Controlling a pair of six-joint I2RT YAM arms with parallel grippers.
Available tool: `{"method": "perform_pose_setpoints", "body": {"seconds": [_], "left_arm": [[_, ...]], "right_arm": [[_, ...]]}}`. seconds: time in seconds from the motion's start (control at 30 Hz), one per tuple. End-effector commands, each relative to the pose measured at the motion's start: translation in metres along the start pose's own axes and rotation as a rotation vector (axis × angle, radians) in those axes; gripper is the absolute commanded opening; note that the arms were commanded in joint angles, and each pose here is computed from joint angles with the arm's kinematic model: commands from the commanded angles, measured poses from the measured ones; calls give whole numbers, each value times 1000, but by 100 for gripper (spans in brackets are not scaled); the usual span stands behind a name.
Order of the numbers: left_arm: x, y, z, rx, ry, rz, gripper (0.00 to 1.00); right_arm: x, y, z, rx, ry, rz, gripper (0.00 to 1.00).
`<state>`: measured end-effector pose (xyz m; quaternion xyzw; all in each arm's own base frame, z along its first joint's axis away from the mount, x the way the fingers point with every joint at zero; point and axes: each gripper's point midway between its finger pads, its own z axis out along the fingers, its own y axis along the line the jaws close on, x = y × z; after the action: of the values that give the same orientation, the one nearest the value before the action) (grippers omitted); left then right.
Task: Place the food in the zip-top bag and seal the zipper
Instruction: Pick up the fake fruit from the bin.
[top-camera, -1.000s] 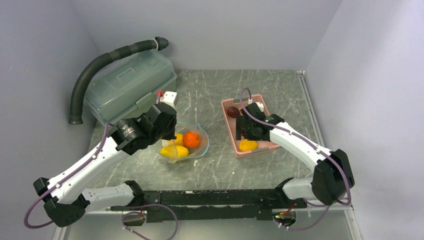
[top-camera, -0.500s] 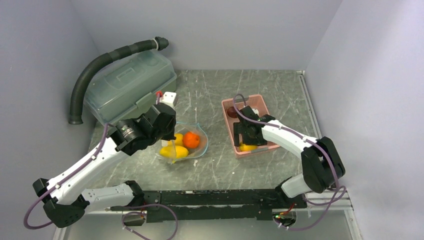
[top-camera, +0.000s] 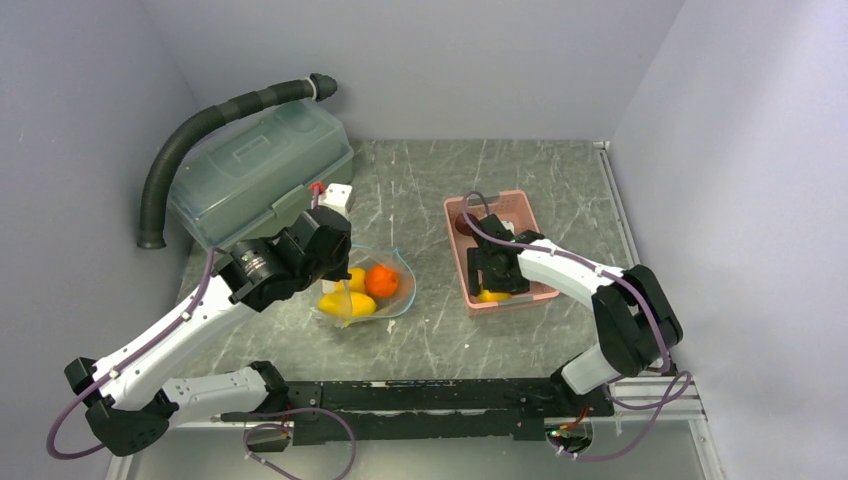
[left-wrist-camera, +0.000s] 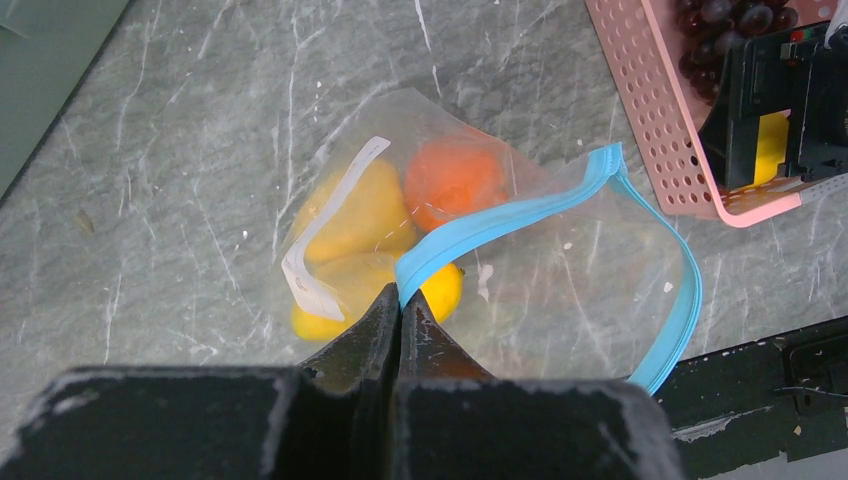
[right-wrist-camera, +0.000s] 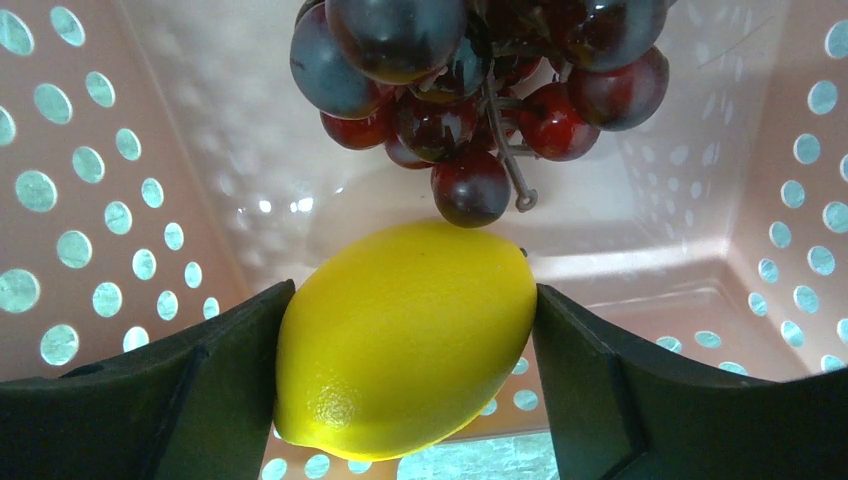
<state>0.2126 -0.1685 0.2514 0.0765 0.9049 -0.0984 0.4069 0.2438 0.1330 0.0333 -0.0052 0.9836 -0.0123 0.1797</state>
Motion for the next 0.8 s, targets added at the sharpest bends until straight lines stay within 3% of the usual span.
{"method": "perform_pose_setpoints", "body": {"seconds": [0.0,0.13,0.27,0.77], "left_arm": [[-10,4,-6,-5,-45,-11,5],[-10,2,-5,-1,-44,-10,5],[-12,2,-5,-1,-45,-7,5],[-13,-2,-1,4,-40,-5,5]], "right_arm": [[-12,2,-9,-20,-58,12,77],[-17,1,-19,-28,-80,14,63],[-26,0,-35,-36,-121,29,57],[-61,28,-123,-297,-302,54,54]]}}
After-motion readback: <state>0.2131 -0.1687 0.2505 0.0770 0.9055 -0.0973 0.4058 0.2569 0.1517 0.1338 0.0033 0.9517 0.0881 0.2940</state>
